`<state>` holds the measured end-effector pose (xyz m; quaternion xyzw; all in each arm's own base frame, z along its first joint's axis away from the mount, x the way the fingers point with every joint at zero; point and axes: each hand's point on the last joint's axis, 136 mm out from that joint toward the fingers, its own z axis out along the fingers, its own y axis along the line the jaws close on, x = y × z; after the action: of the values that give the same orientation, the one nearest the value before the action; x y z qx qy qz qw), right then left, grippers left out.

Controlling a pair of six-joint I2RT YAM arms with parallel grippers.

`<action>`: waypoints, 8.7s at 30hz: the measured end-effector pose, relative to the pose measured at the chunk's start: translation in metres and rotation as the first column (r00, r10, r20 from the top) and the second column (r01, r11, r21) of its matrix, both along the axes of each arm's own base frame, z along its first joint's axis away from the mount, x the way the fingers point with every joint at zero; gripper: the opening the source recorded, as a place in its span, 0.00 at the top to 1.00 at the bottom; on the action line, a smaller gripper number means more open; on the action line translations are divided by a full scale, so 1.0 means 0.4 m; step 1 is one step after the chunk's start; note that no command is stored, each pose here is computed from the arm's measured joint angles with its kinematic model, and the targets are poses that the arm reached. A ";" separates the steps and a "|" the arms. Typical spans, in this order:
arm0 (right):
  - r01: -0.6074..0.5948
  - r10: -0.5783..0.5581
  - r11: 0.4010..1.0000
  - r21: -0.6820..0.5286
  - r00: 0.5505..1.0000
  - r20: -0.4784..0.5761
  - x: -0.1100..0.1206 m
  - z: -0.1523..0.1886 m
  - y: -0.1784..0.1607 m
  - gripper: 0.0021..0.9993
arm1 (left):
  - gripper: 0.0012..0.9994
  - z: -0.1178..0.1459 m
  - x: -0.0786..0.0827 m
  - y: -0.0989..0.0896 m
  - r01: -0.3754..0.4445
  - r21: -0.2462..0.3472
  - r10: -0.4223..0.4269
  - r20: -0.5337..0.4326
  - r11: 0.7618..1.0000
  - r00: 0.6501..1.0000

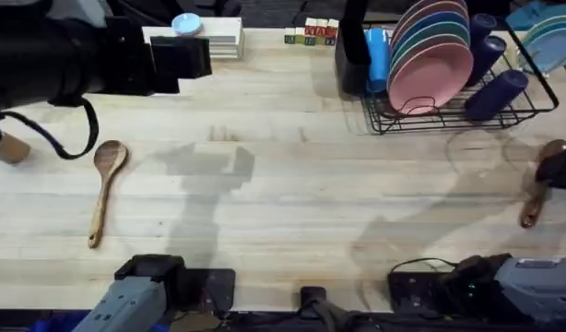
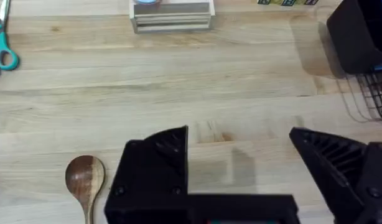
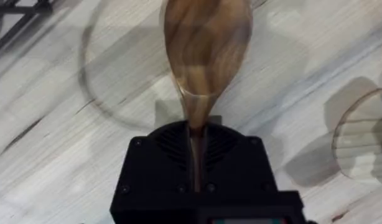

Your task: Pick up the spoon on the table one by one and put them onto the rack

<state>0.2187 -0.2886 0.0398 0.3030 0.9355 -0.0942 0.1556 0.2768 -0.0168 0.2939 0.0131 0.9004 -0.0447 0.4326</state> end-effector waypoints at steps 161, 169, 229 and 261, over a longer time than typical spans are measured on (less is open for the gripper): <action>-0.658 0.682 0.653 -0.376 0.294 0.670 0.662 0.409 1.037 0.52 | 0.01 -0.041 0.023 0.000 0.000 0.000 0.000 -0.064 1.000 0.998; -0.717 0.754 0.588 -0.376 0.318 0.574 0.518 0.478 1.016 0.33 | 0.01 -0.041 0.023 0.000 0.000 0.001 0.000 -0.064 1.000 0.998; -0.658 0.788 0.598 -0.458 0.377 0.487 0.293 0.616 0.903 0.01 | 0.01 -0.353 -0.105 0.469 -0.274 0.235 0.361 -0.578 0.933 0.732; -0.645 0.791 0.602 -0.470 0.403 0.461 0.292 0.608 0.886 0.01 | 0.01 -0.479 -0.175 0.538 -0.335 0.286 0.440 -0.594 0.898 0.673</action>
<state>0.3355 0.0658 0.2831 -0.1383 0.8455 -0.0119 0.5156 0.2067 0.1984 0.1023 -0.1619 0.9756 0.1156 0.0933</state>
